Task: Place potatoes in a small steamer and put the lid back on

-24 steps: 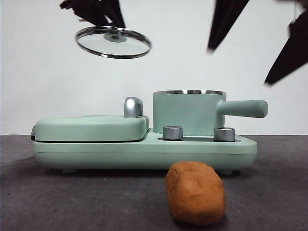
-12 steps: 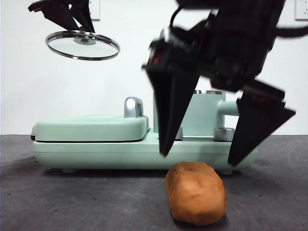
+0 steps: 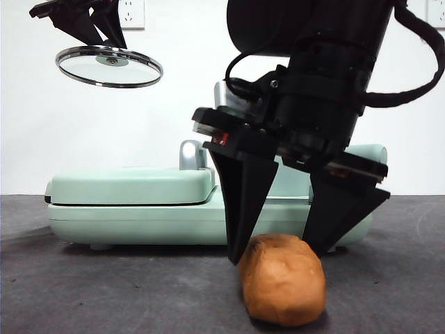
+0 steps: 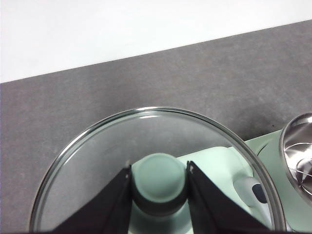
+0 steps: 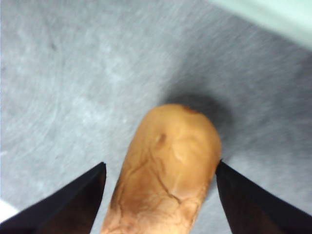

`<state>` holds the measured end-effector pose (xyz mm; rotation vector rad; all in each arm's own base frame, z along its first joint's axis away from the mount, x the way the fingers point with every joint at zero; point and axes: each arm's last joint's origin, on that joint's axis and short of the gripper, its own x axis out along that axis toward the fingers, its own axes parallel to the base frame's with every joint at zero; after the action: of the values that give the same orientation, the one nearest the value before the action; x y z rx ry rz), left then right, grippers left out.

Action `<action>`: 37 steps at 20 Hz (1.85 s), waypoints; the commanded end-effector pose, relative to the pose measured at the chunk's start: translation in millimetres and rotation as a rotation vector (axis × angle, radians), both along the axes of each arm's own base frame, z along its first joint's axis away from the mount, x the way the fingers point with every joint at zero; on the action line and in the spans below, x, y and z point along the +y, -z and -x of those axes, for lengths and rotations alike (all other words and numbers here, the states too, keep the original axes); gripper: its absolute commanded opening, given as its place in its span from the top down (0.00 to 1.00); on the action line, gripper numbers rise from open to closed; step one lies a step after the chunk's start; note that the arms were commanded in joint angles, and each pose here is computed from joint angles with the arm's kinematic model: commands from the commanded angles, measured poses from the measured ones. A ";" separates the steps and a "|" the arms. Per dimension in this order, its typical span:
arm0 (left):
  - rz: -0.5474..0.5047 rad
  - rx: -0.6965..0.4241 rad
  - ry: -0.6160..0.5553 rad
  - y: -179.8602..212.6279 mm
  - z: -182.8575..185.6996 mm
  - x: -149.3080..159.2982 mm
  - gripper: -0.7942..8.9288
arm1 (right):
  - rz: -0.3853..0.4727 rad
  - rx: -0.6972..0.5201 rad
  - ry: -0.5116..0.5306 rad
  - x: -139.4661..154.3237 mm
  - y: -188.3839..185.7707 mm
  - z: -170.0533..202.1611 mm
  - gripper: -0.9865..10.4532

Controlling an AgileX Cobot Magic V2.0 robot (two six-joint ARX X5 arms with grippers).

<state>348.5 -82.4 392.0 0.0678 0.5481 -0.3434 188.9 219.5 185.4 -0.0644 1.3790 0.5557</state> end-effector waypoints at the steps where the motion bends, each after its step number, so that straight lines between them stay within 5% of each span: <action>1: 0.020 -0.065 0.001 -15.1 2.4 0.4 0.90 | 0.013 0.027 -0.008 7.5 6.9 -0.8 0.62; 6: 0.020 -0.061 0.001 -14.8 2.5 0.5 0.90 | 0.033 0.063 -0.009 7.9 13.2 -0.7 0.78; 9: 0.020 -0.061 0.001 -14.8 2.5 0.5 0.90 | 0.049 0.075 0.002 9.9 -0.5 -4.2 0.78; 17: 0.020 -0.062 0.001 -14.8 2.3 0.4 0.90 | -0.070 -0.152 0.029 2.1 -111.4 -73.3 0.78; 21: 0.021 -0.062 0.001 -14.8 2.3 0.4 0.90 | -0.052 -0.195 0.091 -16.7 -149.1 -129.3 0.78; 28: 0.024 -0.067 0.000 -14.9 1.5 0.2 0.90 | -0.026 -0.194 0.151 -24.6 -145.6 -193.2 0.78; 37: 0.024 -0.066 0.000 -14.5 1.4 0.1 0.90 | 0.035 -0.098 0.186 -31.5 -103.0 -227.2 0.78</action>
<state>348.9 -82.5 392.7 0.0637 0.5407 -0.3425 411.9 183.7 290.3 0.0198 1.2944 0.3537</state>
